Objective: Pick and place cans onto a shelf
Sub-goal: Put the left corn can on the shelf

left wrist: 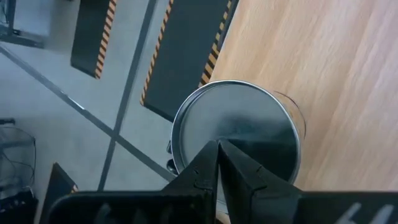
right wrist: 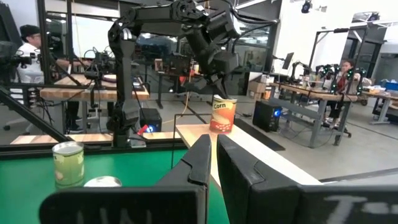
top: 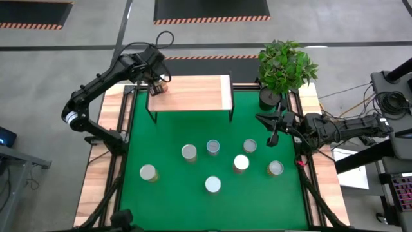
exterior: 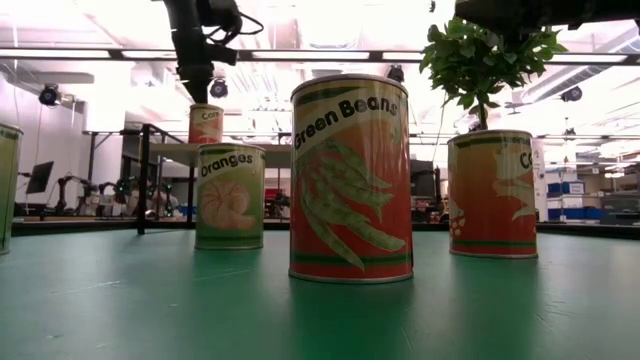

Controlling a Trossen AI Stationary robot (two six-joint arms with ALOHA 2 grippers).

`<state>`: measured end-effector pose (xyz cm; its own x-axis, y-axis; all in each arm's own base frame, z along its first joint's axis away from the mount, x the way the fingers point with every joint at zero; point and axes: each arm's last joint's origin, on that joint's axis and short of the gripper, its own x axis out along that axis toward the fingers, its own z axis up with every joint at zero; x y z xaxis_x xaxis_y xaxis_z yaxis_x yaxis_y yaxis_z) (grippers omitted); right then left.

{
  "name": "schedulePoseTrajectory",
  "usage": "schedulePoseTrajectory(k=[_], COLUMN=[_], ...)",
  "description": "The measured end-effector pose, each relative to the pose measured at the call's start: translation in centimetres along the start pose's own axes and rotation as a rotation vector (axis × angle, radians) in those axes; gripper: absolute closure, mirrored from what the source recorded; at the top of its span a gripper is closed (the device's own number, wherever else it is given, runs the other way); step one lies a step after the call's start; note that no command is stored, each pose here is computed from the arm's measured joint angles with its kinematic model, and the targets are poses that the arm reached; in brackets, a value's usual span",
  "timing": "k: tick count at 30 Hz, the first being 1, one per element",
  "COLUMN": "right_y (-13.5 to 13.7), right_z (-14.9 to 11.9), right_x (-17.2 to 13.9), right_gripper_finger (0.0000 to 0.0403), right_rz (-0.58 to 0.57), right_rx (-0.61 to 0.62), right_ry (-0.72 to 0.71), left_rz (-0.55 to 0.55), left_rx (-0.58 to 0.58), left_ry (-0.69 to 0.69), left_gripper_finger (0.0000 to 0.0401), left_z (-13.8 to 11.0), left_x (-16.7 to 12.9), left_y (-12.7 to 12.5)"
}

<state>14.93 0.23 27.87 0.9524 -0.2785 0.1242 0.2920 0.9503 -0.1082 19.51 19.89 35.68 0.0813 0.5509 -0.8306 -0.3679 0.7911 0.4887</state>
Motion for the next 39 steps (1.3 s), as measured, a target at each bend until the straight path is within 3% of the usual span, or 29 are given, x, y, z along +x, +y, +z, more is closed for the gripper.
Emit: schedulePoseTrajectory(k=[22, 39], right_y=[0.0, 0.0], right_z=[0.0, 0.0], right_x=[0.0, 0.0], right_gripper_finger=[0.0385, 0.0385], right_rz=[0.000, 0.000], right_rx=[0.000, -0.002], right_ry=[0.001, 0.002], left_rz=[0.028, 0.039], left_rx=[0.042, 0.003], left_ry=[-0.043, -0.061], left_gripper_finger=[0.0401, 0.0401], left_z=[0.1, -0.4], left_x=[0.4, 0.3], left_y=[0.9, 1.8])
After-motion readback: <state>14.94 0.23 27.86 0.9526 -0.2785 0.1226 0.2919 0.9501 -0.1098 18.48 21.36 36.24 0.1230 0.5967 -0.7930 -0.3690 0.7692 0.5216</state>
